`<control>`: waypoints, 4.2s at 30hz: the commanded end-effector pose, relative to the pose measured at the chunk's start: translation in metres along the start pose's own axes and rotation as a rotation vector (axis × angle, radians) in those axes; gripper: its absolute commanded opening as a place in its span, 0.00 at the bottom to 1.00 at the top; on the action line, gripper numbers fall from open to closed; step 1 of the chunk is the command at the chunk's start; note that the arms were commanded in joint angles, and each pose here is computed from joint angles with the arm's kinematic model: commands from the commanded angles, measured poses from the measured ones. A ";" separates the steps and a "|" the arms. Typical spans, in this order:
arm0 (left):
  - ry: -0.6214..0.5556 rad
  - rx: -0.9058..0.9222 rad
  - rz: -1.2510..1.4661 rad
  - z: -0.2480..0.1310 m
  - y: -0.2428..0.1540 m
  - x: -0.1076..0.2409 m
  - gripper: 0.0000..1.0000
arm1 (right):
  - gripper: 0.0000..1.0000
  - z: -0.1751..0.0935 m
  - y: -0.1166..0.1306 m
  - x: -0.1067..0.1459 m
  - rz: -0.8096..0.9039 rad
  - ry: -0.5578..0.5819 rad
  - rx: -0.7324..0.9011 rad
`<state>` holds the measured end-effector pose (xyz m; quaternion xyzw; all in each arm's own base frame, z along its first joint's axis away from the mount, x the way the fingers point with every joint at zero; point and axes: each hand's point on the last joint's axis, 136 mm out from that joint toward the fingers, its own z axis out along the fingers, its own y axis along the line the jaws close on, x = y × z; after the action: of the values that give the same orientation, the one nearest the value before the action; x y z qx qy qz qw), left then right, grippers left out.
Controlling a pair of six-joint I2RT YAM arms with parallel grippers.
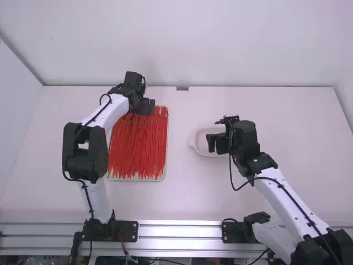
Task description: Fasten the cable tie
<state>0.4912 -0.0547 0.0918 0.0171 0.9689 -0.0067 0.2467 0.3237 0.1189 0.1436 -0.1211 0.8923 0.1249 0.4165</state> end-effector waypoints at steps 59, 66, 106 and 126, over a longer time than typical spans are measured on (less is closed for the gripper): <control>-0.026 -0.012 -0.054 0.008 -0.005 0.065 0.99 | 0.99 -0.007 0.002 -0.020 -0.002 -0.047 -0.004; -0.148 0.026 -0.037 -0.033 -0.009 0.039 0.99 | 0.99 -0.007 0.002 -0.022 -0.005 -0.053 -0.005; -0.086 0.026 -0.118 0.063 0.000 0.014 0.99 | 0.99 0.010 0.001 -0.014 0.001 -0.019 -0.011; -0.063 0.021 -0.134 0.083 0.005 0.025 0.63 | 0.99 0.010 0.001 -0.014 0.000 -0.019 -0.010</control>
<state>0.5140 -0.0553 0.0262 -0.0385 0.9539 -0.0342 0.2958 0.3305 0.1225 0.1329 -0.1239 0.8951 0.1270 0.4090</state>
